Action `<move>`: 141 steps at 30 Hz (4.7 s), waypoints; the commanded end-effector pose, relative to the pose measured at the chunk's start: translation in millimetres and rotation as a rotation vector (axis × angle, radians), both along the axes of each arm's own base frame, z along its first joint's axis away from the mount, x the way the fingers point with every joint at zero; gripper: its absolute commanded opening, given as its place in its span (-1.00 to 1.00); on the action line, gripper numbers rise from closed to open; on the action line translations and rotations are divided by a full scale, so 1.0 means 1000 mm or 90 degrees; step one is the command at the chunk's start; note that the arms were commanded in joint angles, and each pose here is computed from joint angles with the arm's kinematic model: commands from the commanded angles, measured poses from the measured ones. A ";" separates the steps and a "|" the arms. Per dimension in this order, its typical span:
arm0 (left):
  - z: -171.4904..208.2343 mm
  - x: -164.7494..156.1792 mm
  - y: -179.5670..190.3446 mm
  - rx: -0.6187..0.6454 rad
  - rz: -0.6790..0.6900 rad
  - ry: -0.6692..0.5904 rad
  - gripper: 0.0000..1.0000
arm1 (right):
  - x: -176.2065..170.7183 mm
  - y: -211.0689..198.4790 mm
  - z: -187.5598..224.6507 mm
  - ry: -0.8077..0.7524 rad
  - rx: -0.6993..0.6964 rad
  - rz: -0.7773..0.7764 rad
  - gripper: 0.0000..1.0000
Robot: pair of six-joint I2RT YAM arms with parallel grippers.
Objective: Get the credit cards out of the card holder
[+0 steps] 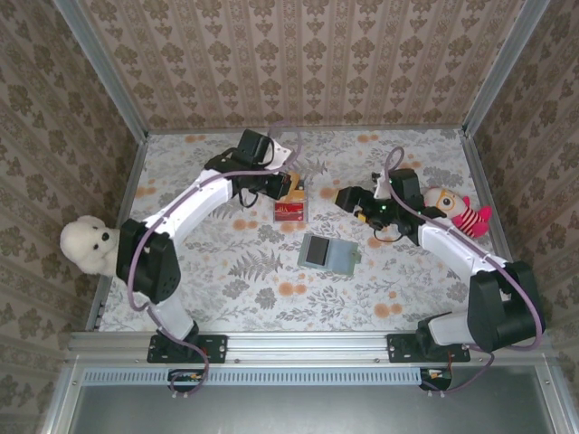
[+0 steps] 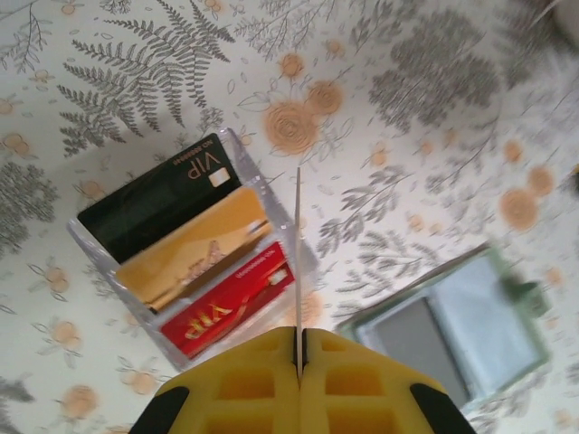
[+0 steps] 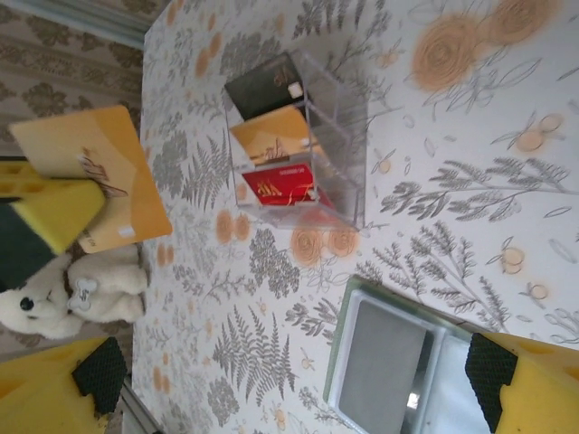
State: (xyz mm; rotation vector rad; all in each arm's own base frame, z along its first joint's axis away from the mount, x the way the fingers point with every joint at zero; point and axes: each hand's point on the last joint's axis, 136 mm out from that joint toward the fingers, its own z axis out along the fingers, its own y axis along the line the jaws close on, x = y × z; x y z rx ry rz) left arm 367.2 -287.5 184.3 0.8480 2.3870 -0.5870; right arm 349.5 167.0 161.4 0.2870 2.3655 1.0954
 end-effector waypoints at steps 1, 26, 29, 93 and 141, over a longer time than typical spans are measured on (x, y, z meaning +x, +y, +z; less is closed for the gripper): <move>-0.001 0.001 0.010 0.085 -0.114 -0.051 -1.00 | 0.002 -0.007 0.009 0.004 -0.023 -0.003 1.00; -0.047 0.033 -0.003 0.236 -0.505 -0.164 -1.00 | -0.032 -0.002 -0.010 0.093 0.044 0.002 1.00; -0.057 0.040 0.003 0.273 -0.518 -0.154 -1.00 | -0.032 -0.001 -0.009 0.098 0.043 0.006 1.00; -0.035 0.035 0.072 -0.011 0.190 -0.028 1.00 | -0.072 0.046 -0.088 0.185 -0.074 0.006 0.00; -0.145 -0.107 -0.063 -0.012 0.176 0.327 -0.80 | -0.061 0.066 -0.129 0.216 -0.085 0.068 -0.64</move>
